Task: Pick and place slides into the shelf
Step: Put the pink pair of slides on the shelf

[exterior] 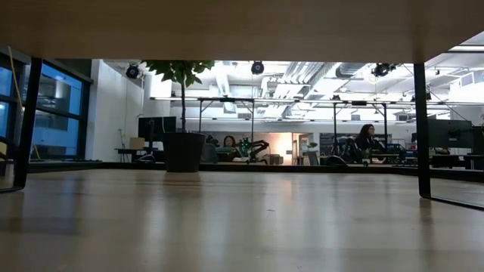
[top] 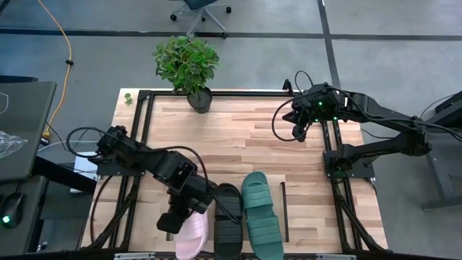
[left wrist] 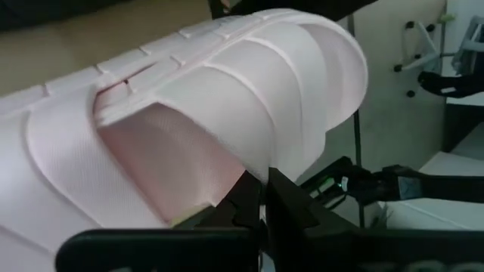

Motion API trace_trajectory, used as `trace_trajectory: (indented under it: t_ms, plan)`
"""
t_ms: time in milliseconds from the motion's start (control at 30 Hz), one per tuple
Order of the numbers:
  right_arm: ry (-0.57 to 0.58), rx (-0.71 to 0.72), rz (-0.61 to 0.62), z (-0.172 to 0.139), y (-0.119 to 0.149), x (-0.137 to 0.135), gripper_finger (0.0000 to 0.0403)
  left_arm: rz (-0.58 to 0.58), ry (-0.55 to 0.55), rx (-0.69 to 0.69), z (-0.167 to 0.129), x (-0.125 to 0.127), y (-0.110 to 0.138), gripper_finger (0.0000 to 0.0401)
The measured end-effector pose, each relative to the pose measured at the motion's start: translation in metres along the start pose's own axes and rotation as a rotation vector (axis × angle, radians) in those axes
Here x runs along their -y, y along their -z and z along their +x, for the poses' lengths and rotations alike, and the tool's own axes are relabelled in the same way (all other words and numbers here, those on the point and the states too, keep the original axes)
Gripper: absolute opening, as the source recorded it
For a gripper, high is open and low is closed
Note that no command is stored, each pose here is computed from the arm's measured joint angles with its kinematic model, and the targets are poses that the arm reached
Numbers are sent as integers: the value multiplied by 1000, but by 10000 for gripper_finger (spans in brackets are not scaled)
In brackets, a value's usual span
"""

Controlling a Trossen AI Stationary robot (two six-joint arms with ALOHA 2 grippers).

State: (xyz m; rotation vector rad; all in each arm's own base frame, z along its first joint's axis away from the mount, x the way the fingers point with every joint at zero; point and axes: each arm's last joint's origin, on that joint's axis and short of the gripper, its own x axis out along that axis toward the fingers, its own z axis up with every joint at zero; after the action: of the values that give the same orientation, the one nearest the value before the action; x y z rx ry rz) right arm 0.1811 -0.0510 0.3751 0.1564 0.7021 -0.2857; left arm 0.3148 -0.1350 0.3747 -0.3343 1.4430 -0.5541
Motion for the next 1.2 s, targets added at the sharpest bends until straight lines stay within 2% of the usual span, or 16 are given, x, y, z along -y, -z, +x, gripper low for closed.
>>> trace_trajectory:
  t_ms: [167,967,1200]
  plan:
    - [0,0,-14,0,0,0,0,-27,-1,-40,0,-1,4,0]
    - [2,5,-18,0,0,0,0,22,16,-33,0,-1,3,0]
    - [2,5,-18,0,0,0,0,44,30,-48,9,-4,-5,0]
